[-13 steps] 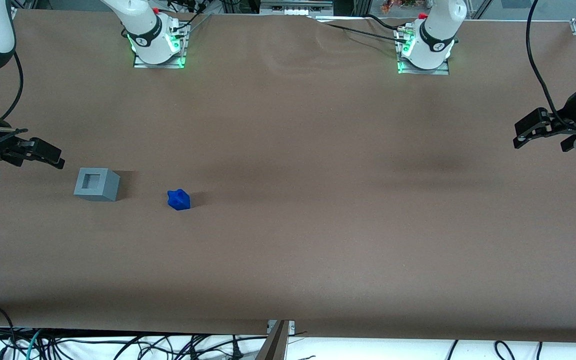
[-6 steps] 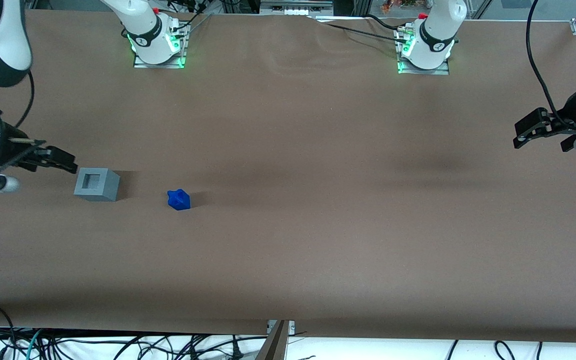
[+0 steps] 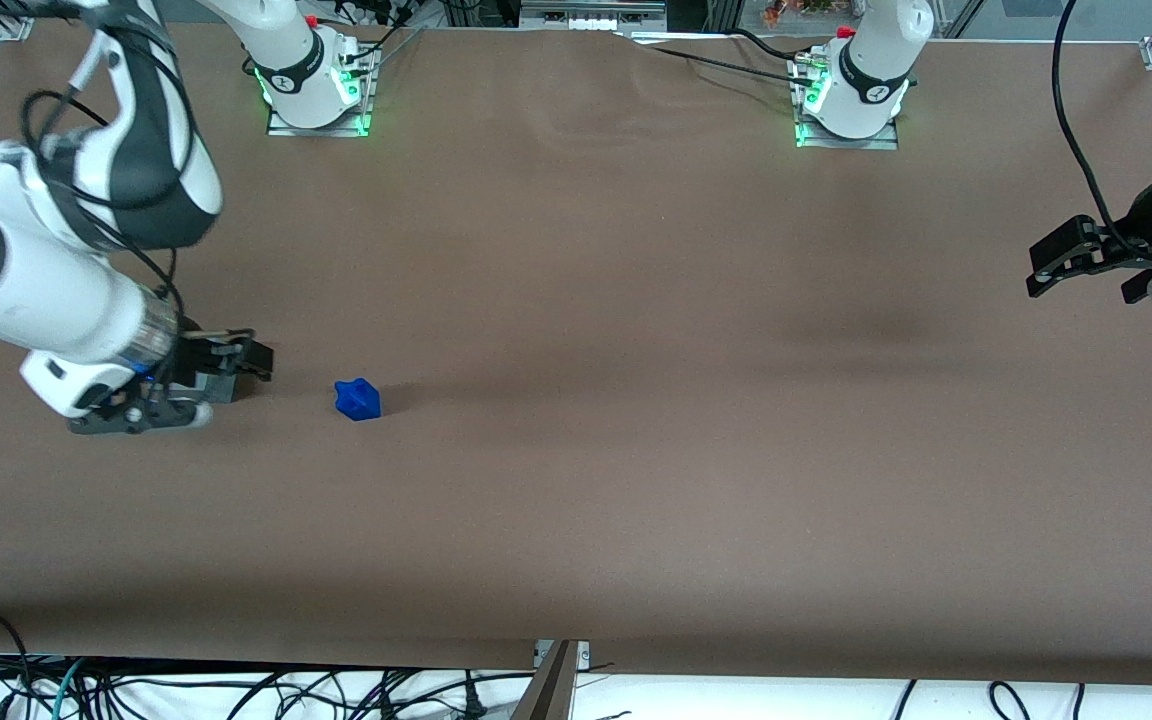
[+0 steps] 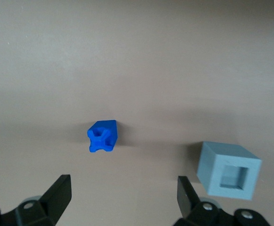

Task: Insert blue part into gray base with right arm
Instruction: 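Reach the open right gripper over the blue part and lower it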

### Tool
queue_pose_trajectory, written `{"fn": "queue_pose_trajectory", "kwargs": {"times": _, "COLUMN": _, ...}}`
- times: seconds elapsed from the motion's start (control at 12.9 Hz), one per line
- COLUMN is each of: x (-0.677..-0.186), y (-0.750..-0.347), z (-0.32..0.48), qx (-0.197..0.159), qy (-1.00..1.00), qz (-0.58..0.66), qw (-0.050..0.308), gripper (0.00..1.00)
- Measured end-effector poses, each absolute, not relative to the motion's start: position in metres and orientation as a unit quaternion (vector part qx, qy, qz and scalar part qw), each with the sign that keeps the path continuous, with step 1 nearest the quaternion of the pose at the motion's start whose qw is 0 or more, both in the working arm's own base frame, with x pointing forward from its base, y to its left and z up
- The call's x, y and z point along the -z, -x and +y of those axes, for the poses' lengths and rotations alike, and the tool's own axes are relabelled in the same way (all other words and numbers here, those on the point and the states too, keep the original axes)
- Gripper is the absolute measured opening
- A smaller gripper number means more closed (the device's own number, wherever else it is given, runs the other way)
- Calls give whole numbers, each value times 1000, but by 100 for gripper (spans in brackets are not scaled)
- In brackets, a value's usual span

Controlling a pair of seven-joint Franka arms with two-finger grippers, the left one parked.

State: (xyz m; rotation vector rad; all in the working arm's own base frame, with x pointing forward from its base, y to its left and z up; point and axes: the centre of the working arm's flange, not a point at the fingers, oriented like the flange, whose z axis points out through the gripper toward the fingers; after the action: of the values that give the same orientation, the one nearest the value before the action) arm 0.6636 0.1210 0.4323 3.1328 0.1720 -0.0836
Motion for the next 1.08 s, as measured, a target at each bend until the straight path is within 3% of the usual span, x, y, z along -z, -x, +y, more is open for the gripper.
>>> {"fn": "queue_pose_trajectory", "kwargs": {"times": 0.46, "x": -339, "y": -669, "z": 150, "qx": 34, "qy": -997, "qz": 63, "qw": 8, "gripper": 100}}
{"fn": "queue_pose_trajectory", "kwargs": {"times": 1.08, "x": -261, "y": -643, "z": 183, "qx": 42, "qy": -995, "qz": 85, "qw": 13, "gripper": 100}}
